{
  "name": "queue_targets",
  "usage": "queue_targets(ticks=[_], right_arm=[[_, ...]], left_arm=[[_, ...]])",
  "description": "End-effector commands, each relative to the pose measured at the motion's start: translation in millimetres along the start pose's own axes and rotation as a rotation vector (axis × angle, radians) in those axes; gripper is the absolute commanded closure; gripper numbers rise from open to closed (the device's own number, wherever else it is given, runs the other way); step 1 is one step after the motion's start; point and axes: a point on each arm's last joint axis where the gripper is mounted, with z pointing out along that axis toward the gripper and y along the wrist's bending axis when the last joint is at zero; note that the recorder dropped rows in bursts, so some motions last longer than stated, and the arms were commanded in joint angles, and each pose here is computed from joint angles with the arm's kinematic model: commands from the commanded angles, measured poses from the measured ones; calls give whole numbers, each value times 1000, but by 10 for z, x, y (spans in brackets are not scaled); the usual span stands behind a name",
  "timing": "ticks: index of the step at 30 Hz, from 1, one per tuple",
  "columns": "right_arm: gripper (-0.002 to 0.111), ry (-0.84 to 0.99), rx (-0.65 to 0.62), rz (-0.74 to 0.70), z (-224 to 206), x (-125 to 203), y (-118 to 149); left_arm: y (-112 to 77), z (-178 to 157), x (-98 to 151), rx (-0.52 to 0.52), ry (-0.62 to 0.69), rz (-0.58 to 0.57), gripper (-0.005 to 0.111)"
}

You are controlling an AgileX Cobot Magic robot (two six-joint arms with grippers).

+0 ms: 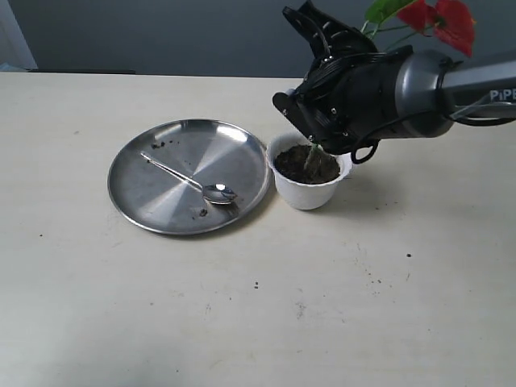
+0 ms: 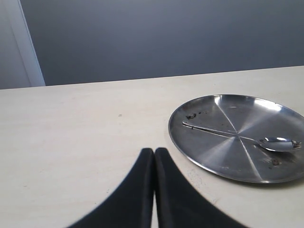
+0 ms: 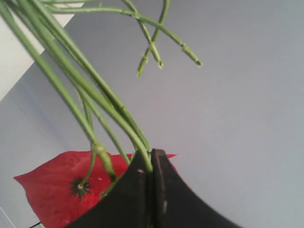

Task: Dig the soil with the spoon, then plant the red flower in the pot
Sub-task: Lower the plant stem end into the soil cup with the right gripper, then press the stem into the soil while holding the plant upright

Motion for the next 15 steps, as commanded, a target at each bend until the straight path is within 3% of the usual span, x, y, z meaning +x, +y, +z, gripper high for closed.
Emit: queue_targets(ticks=[1,15], right_arm=[[109,35,-16,-47,111,-68,14],[109,96,-51,-59,141,-308,96]], left_arm=[[-1,-7,-15,3,-10,-3,106],[-1,-7,-15,3,-10,-3,106]])
